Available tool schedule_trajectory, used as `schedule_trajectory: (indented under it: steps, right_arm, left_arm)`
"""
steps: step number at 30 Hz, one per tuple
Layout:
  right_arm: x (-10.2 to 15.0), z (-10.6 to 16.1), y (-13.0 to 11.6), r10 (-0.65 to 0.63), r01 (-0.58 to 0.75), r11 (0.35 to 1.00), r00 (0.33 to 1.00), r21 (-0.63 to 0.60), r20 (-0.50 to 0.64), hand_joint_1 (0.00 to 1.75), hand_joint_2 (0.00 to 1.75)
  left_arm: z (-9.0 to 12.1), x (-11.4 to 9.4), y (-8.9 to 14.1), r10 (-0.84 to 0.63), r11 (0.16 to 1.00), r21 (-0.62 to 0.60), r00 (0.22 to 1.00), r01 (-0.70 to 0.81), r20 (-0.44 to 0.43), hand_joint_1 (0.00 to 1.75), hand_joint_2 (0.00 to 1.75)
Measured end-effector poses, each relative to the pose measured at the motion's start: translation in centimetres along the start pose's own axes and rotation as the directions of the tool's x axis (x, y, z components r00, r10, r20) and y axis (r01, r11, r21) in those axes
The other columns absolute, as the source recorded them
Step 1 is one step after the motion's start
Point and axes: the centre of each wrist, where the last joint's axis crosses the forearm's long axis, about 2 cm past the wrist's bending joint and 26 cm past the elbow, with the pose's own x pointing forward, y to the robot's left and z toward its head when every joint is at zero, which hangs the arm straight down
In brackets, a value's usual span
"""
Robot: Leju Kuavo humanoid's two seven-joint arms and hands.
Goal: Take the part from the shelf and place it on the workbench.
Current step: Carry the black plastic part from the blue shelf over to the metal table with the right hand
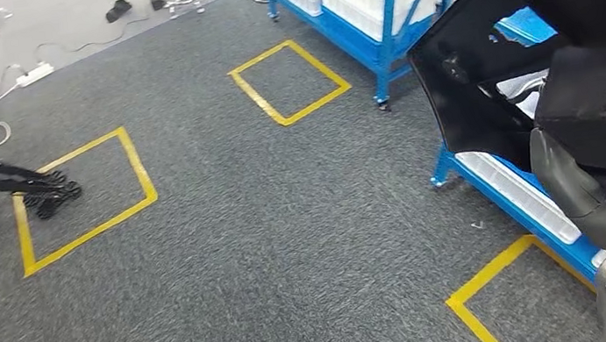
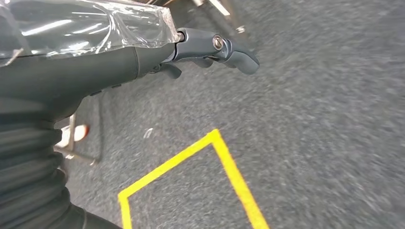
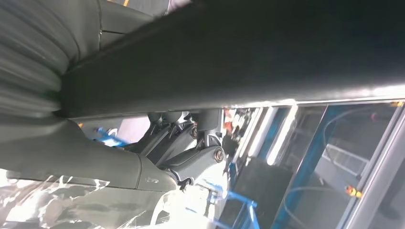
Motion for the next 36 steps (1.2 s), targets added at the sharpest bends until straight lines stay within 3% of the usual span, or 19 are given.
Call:
schedule_trajectory:
  steps: [36]
  right_arm:
    - [-0.13,0.23,0.17,-0.003,0.003,1.0,1.0,0.0,-0.002,1.75,1.75]
  left_arm:
    - [0.02,-0.28,0.18,-0.003,1.0,-0.007,1.0,0.003,-0.008,0.0,1.75]
